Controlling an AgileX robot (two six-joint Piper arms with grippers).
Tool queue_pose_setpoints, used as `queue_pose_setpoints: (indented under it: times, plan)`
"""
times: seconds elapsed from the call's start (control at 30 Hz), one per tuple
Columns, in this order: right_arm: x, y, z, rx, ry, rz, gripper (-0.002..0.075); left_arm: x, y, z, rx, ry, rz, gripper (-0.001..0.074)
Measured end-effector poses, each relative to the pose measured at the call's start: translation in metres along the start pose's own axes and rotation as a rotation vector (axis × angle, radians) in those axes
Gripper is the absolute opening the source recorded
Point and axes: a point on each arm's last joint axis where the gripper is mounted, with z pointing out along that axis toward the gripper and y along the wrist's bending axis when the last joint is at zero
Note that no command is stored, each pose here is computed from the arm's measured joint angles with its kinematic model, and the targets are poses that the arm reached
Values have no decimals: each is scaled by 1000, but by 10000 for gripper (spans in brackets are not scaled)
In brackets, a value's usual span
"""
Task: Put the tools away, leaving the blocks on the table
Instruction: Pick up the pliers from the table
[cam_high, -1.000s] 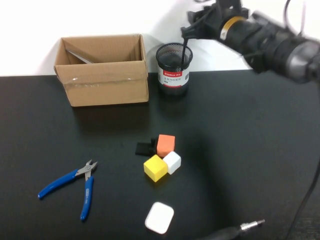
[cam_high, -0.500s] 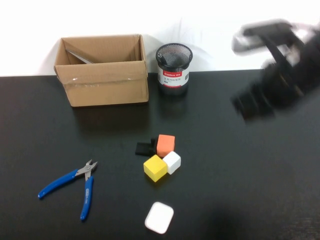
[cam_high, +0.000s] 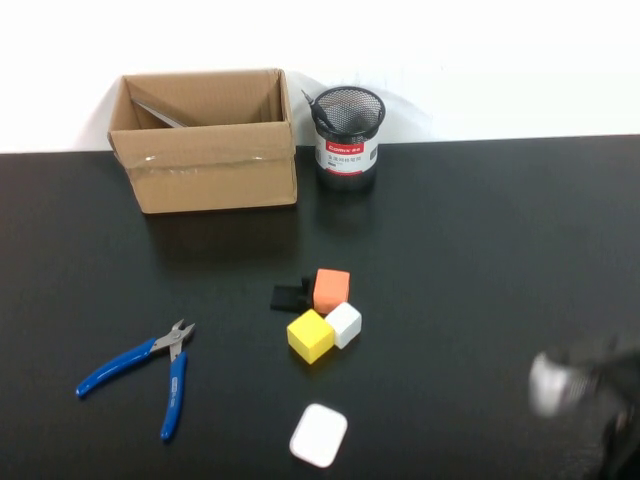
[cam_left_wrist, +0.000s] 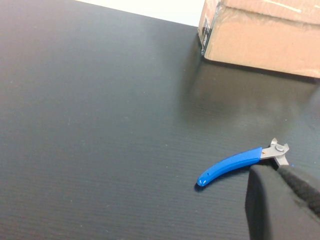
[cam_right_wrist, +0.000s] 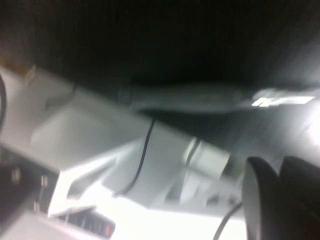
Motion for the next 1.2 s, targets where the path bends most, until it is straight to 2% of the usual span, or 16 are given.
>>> queue_pose_setpoints:
  times: [0.2,0.27,0.4,0.67,0.77,0.97,1.2]
  plan:
    - [30,19,50,32,233,-30,27,0,0,0,0,0,0,0]
    - [35,24,62,52,250,-28,27,0,0,0,0,0,0,0]
    - [26,30,84,80,230,-17,27,0,0,0,0,0,0,0]
    - [2,28,121,104,195,42,27,0,0,0,0,0,0,0]
    - [-7,32,119,86,141,42,27,0,0,0,0,0,0,0]
    - [-50,50,103,50,-75,-20,26,0,0,0,0,0,0,0]
    - [-108,75,56,71,-418,-174,27,0,0,0,0,0,0,0]
